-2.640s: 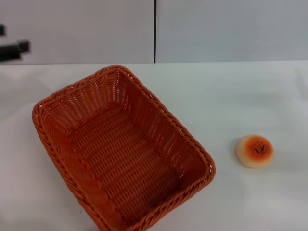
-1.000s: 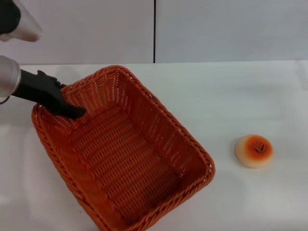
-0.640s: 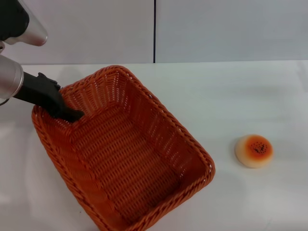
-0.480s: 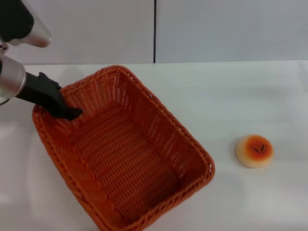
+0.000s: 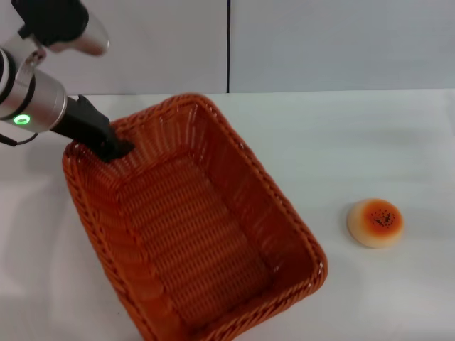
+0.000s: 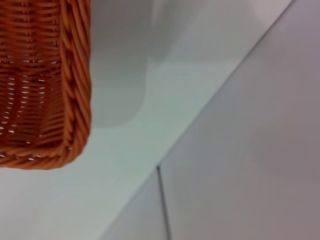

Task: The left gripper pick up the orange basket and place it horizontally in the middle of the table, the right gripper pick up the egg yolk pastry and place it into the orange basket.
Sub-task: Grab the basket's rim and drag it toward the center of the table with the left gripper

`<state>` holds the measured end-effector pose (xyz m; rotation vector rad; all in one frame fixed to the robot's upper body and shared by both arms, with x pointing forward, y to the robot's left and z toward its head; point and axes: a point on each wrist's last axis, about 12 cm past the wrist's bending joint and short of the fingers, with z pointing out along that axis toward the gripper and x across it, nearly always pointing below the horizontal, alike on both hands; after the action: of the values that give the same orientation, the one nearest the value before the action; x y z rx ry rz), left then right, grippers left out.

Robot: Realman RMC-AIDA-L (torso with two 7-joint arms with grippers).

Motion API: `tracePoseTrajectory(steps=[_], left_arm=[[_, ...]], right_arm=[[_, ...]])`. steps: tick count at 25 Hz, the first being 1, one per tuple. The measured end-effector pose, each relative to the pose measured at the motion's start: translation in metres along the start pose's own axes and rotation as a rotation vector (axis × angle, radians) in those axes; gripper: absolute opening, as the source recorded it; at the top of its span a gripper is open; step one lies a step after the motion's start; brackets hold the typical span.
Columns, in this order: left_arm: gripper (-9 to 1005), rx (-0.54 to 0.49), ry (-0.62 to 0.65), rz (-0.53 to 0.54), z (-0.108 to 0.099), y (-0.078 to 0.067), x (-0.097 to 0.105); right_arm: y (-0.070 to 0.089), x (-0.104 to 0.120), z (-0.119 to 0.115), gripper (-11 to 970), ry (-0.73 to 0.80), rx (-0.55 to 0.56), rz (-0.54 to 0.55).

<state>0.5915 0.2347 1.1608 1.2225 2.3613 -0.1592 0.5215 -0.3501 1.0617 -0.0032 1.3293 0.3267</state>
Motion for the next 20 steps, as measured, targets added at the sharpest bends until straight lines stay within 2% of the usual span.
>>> tracePoseTrajectory(steps=[1,3,4,5,8,9,10,13,14,15,19,20], left_arm=[[293,-0.011,-0.013,-0.054,-0.005,0.000,-0.005],[237,-0.016,-0.017,-0.091,-0.008,0.001,-0.007],[209,-0.042,-0.010,-0.168,-0.013,0.004,-0.009],[209,-0.079,0.019,-0.231,-0.015,0.008,-0.008],[208,-0.102,0.044,-0.274,-0.016,0.010,-0.007],[208,-0.129,0.084,-0.338,-0.016,0.012,-0.006],[205,-0.129,0.084,-0.338,-0.016,0.012,-0.006],[194,-0.140,0.097,-0.412,-0.018,0.014,-0.004],[191,-0.137,0.091,-0.470,-0.021,0.016,0.000],[187,-0.137,0.091,-0.470,-0.021,0.016,0.000],[170,-0.100,0.084,-0.583,-0.028,0.023,0.011],[165,-0.100,0.084,-0.583,-0.028,0.023,0.011]], right_arm=[[-0.001,-0.001,-0.001,552,-0.007,0.005,-0.001],[-0.002,-0.001,-0.001,553,-0.010,0.009,-0.001],[-0.003,-0.003,-0.002,553,-0.018,0.023,0.000],[-0.006,-0.004,-0.003,553,-0.028,0.038,0.000],[-0.007,-0.004,-0.003,553,-0.031,0.044,0.000],[-0.007,-0.005,-0.003,552,-0.034,0.048,-0.001],[-0.007,-0.005,-0.003,552,-0.034,0.048,-0.001],[-0.008,-0.006,-0.003,552,-0.037,0.048,-0.006],[-0.009,-0.007,-0.002,552,-0.040,0.047,-0.013],[-0.010,-0.008,-0.001,553,-0.041,0.046,-0.016],[-0.013,-0.012,0.002,553,-0.046,0.043,-0.035],[-0.013,-0.012,0.002,553,-0.046,0.043,-0.035]])
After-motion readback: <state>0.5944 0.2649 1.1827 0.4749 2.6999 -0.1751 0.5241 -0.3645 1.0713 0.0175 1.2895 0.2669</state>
